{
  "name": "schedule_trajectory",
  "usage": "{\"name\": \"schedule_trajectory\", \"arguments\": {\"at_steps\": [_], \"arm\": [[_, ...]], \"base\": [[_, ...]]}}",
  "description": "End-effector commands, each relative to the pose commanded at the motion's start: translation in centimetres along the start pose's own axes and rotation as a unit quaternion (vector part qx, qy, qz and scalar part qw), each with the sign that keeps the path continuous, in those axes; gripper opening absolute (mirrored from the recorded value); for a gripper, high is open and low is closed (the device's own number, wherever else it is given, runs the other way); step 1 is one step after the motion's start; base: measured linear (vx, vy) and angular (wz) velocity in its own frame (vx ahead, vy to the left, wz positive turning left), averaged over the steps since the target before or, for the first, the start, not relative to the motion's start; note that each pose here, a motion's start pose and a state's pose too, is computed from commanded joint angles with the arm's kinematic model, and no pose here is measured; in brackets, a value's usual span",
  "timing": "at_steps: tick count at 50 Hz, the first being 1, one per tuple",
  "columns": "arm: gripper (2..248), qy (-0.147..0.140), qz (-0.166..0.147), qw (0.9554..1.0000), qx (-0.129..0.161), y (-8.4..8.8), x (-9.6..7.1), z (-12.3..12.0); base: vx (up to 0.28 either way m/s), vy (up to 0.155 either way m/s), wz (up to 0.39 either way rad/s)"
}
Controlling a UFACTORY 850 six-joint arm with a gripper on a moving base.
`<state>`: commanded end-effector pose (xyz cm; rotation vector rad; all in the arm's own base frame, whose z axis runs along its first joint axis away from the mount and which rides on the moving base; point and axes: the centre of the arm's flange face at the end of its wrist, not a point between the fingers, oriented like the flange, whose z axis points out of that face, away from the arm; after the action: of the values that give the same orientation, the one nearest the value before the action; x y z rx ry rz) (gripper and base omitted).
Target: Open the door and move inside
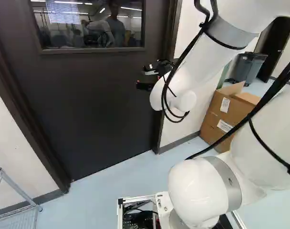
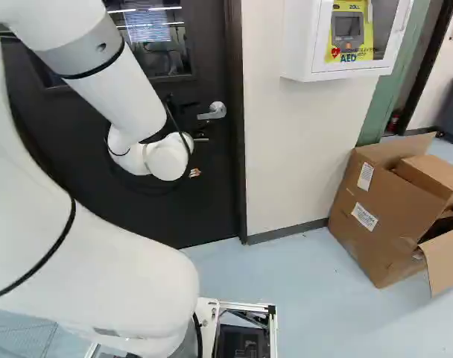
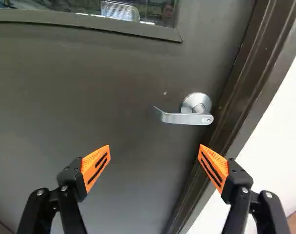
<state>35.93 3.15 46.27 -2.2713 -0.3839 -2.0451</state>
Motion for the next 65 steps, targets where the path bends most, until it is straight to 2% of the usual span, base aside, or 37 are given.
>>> {"name": "schedule_trajectory", "arguments": {"at_steps": [18, 65], "arm": [[247, 0.017, -0.010, 0.9998, 0.005, 0.3, 1.7, 1.1], [247, 0.016, -0.035, 0.9987, 0.033, 1.2, 3.0, 7.1]], "base": [[0.000, 0.000, 0.000], [0.000, 0.000, 0.000]]}}
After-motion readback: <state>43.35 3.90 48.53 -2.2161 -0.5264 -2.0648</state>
